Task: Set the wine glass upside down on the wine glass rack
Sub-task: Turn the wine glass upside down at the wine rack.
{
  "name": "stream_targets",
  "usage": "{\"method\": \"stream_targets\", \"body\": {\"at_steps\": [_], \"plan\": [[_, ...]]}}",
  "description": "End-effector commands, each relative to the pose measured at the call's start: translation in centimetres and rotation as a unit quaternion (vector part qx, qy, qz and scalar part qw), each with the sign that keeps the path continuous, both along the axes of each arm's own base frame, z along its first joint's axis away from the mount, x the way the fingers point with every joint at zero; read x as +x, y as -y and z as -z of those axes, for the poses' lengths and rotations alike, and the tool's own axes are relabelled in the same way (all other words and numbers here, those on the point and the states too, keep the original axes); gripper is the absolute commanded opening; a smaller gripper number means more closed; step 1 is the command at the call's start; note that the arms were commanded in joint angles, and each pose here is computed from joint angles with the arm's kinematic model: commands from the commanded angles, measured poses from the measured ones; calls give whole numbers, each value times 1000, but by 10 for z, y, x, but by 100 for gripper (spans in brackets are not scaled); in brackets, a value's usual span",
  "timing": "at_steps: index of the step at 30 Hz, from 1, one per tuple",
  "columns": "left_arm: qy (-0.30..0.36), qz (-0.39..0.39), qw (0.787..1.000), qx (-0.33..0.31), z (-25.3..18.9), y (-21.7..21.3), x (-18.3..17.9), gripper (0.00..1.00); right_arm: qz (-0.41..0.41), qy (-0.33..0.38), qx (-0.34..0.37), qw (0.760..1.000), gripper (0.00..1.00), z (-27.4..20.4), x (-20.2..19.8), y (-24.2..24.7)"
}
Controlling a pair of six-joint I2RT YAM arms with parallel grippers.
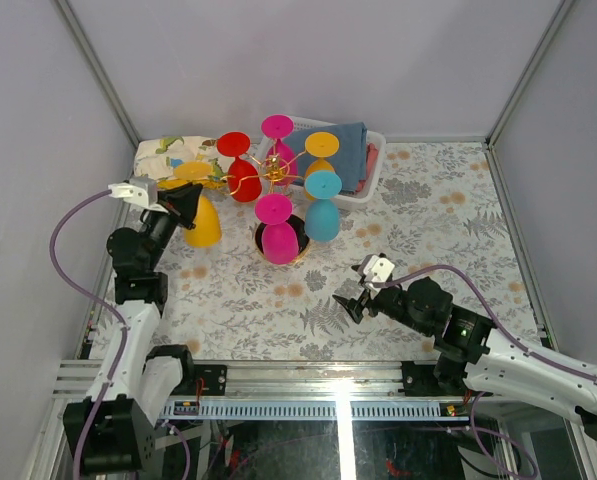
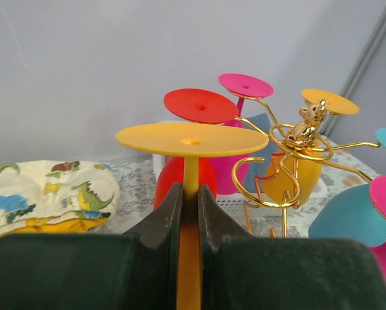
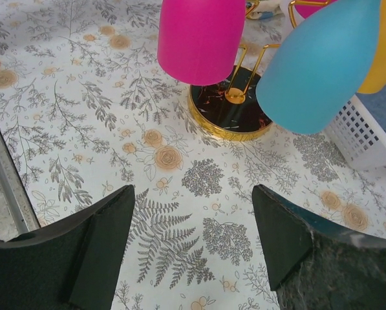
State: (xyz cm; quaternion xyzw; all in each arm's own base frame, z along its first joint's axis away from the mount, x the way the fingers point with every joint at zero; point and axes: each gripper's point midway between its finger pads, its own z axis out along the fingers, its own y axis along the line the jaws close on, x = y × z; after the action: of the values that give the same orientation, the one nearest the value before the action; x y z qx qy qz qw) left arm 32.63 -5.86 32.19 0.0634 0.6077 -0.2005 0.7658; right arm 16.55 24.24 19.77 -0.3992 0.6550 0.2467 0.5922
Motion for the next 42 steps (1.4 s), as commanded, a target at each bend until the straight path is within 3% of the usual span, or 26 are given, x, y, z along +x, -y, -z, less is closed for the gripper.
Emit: {"method": "stream_targets", "body": {"at_steps": [1, 10, 16, 26, 42], "plan": [[81, 97, 992, -7, -28, 20, -12, 0, 6, 2, 36, 999, 80, -27, 2, -4], [101, 201, 974, 12, -18, 43, -9, 0, -3, -17, 31, 999, 84, -17, 1, -13], [93, 205, 974, 19, -10, 43, 2, 0, 9, -19, 29, 999, 93, -14, 3, -9], [87, 226, 970, 20, 2, 46, 11, 0, 14, -28, 21, 999, 95, -5, 3, -7], [86, 326, 941, 3, 5, 80, 18, 0, 21, -36, 17, 999, 99, 2, 5, -7]]}}
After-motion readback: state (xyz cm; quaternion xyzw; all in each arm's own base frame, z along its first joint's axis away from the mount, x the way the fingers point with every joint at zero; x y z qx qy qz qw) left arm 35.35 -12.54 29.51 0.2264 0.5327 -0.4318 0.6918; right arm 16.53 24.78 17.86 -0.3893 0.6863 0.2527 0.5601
